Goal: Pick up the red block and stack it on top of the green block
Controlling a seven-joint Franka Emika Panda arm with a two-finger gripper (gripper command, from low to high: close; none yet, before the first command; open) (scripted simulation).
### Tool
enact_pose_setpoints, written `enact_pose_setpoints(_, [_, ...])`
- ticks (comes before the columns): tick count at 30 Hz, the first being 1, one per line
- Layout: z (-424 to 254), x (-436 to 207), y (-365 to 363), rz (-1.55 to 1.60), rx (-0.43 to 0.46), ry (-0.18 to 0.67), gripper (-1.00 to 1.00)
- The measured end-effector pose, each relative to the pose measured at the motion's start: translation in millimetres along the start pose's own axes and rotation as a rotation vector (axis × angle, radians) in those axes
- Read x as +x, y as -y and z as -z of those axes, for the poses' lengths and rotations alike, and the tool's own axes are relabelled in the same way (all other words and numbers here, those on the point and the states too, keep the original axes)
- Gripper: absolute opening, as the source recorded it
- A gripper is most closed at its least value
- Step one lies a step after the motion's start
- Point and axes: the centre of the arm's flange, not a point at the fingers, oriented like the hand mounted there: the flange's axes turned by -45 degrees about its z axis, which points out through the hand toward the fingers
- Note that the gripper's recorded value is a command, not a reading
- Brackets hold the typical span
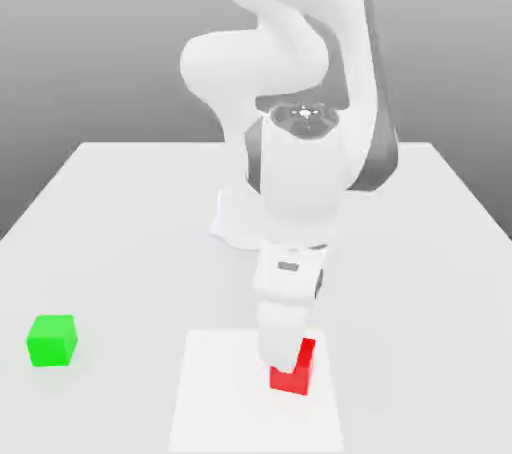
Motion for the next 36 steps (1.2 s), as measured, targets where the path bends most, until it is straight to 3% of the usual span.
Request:
enact_pose_setpoints(1, [-9,0,1,0.0,0.0,0.0,-1.0])
enact_pose_setpoints(8, [-11,0,1,0.0,0.003,0.001,-1.0])
enact_pose_setpoints(14, [43,-1,0,-0.002,0.003,0.0,-1.0])
enact_pose_setpoints(23, [67,-164,-50,-0.112,0.005,0.002,-1.0])
enact_pose_setpoints(31, [85,-325,-34,-0.188,0.004,0.0,-1.0])
enact_pose_setpoints(36, [60,-339,-35,-0.164,-0.001,-0.001,-1.0])
